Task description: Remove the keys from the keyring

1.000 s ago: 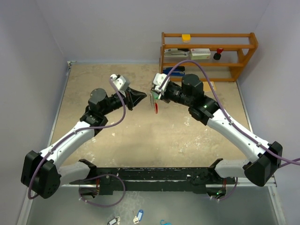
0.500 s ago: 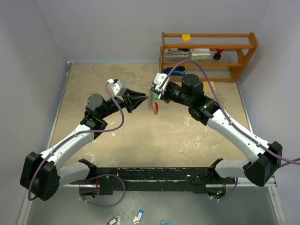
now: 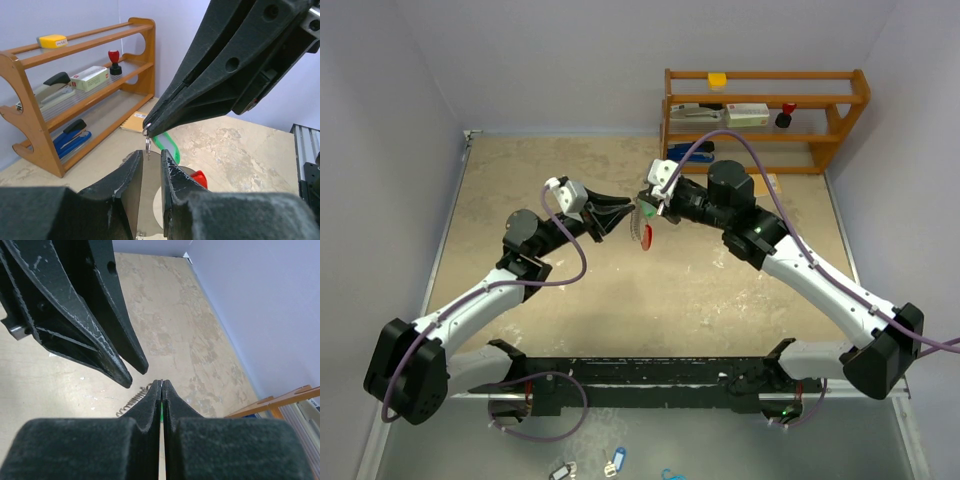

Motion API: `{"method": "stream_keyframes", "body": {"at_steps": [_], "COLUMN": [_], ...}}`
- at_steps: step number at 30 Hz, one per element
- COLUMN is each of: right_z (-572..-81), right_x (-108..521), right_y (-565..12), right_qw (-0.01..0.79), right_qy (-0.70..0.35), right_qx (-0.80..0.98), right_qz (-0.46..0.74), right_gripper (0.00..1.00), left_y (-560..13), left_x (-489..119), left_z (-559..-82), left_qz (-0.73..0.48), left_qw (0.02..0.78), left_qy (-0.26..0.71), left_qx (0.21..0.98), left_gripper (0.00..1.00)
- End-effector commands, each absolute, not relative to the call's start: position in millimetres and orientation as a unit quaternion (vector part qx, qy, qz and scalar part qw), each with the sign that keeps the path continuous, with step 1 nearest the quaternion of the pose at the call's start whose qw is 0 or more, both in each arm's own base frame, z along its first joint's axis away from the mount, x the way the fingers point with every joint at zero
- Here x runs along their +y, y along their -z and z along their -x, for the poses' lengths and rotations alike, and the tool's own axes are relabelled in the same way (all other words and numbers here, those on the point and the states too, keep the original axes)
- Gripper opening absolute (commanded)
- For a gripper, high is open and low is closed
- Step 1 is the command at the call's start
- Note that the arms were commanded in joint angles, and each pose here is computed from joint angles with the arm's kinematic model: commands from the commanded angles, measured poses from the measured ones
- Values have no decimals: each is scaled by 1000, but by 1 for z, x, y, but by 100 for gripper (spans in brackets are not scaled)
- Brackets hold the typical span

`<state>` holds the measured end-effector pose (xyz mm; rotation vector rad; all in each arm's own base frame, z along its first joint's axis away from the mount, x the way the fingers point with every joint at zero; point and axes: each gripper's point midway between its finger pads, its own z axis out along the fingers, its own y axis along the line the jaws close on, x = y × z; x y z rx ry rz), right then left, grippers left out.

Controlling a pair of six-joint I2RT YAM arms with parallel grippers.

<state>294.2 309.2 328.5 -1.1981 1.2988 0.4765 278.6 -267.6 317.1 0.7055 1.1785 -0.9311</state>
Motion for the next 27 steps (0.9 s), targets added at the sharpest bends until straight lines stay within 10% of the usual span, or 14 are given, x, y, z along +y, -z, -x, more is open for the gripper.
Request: {"method": "stream_keyframes", "body": {"at_steps": [1, 27], "right_z": [-281, -275], "right_x": [310, 321], "right_y": [-369, -372], "right_qw": [652, 655], "right_qy": [-221, -234], "right_qx": [518, 505], "right_qz": [507, 511], "right_gripper": [0, 0], "left_y": [-335, -331], "left_x": [-267, -282], "left_z": [-280, -280], "left_qz": [-314, -310], "left_qw": [708, 705], "left_qy": [400, 422], "left_qx": [490, 478], "left_gripper": [18, 5]}}
